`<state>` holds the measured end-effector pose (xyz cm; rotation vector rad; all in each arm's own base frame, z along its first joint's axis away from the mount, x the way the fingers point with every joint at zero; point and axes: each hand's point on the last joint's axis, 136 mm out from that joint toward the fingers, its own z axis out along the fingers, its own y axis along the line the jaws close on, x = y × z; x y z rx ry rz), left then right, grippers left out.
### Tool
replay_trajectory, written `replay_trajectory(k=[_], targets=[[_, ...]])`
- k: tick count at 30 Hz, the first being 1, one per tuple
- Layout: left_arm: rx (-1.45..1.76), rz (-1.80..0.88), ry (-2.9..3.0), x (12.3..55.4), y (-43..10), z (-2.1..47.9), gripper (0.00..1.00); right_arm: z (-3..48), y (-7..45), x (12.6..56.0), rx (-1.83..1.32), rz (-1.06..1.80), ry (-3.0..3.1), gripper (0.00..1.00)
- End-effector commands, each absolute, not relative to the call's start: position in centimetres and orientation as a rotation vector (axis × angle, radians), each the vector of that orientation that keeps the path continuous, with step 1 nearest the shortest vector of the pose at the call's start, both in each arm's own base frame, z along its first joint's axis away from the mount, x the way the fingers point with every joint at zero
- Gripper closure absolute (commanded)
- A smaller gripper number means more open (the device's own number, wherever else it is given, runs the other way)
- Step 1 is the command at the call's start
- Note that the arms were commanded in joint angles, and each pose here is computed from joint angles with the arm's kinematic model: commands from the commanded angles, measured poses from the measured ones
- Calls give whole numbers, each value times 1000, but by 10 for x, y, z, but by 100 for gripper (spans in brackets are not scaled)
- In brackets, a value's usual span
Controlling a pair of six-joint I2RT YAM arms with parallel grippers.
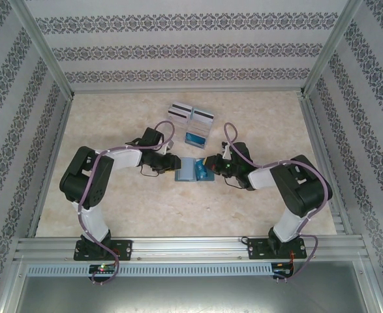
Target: Put the credit cards into the card holder
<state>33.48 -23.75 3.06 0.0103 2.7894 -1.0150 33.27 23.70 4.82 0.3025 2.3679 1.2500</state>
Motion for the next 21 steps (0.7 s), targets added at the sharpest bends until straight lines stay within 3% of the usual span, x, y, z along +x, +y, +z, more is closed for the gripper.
replay_trajectory(k=[1, 21], targets=[[49, -972, 2836, 327, -240, 25, 63, 59, 241, 345, 310, 1288, 2301, 100], [90, -927, 2894, 324, -243, 9, 66, 46, 247, 360, 177, 1365, 2314, 100]])
